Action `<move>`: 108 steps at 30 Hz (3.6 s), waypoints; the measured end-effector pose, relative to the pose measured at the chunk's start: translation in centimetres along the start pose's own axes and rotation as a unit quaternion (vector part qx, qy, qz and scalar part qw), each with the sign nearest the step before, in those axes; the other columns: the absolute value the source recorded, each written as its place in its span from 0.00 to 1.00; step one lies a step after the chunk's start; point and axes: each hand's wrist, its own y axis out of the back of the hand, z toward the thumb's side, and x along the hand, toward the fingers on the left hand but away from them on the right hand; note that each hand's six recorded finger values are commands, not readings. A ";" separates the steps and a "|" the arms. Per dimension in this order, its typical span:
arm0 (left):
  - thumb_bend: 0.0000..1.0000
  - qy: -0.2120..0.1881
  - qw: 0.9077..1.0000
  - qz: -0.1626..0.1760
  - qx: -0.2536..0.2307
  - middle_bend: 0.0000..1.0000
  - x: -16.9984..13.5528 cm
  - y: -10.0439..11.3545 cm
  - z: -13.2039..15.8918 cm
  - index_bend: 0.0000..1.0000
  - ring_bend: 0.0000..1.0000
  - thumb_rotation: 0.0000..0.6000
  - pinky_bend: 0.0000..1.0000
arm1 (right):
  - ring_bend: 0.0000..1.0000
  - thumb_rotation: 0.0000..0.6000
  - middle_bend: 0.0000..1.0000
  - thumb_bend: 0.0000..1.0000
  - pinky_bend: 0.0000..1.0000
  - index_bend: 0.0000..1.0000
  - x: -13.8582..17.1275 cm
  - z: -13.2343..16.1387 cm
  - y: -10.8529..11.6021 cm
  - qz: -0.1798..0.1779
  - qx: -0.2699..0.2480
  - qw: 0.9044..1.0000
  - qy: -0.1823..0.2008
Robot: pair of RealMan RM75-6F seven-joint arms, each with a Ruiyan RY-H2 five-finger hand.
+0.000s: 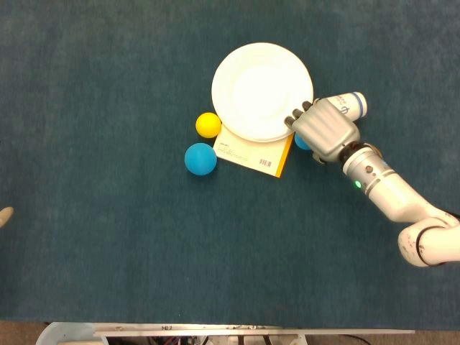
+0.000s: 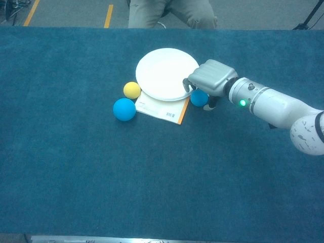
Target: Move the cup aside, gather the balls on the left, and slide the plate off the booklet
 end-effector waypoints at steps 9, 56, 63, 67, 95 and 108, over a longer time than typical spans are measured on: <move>0.18 0.002 1.000 -0.001 -0.005 0.11 0.0 -0.1 -0.1 0.15 0.05 1.00 0.05 | 0.40 1.00 0.46 0.17 0.61 0.49 -0.2 0.1 -0.4 -0.007 0.009 1.000 -0.002; 0.18 0.012 1.000 0.011 0.009 0.11 -1.5 1.3 0.0 0.15 0.05 1.00 0.05 | 0.44 1.00 0.49 0.17 0.63 0.53 -4.3 9.0 12.5 -0.103 -0.092 0.988 0.070; 0.18 0.015 1.000 0.012 0.010 0.11 -1.7 1.4 0.0 0.15 0.05 1.00 0.05 | 0.44 1.00 0.49 0.17 0.63 0.53 -6.3 10.0 13.5 -0.094 -0.084 0.990 0.060; 0.18 0.020 1.000 0.013 0.010 0.11 -2.0 1.5 -0.1 0.15 0.05 1.00 0.05 | 0.44 1.00 0.49 0.17 0.63 0.53 -7.3 10.8 13.7 -0.086 -0.084 0.991 0.056; 0.18 0.021 1.000 0.013 0.008 0.11 -2.3 1.4 -0.4 0.15 0.05 1.00 0.05 | 0.44 1.00 0.49 0.17 0.62 0.53 -2.3 10.1 7.9 -0.060 -0.026 0.990 0.125; 0.18 0.012 1.000 0.009 0.010 0.11 -1.7 1.1 0.1 0.15 0.05 1.00 0.05 | 0.40 1.00 0.44 0.17 0.61 0.44 -1.1 9.5 5.5 -0.046 -0.013 0.990 0.134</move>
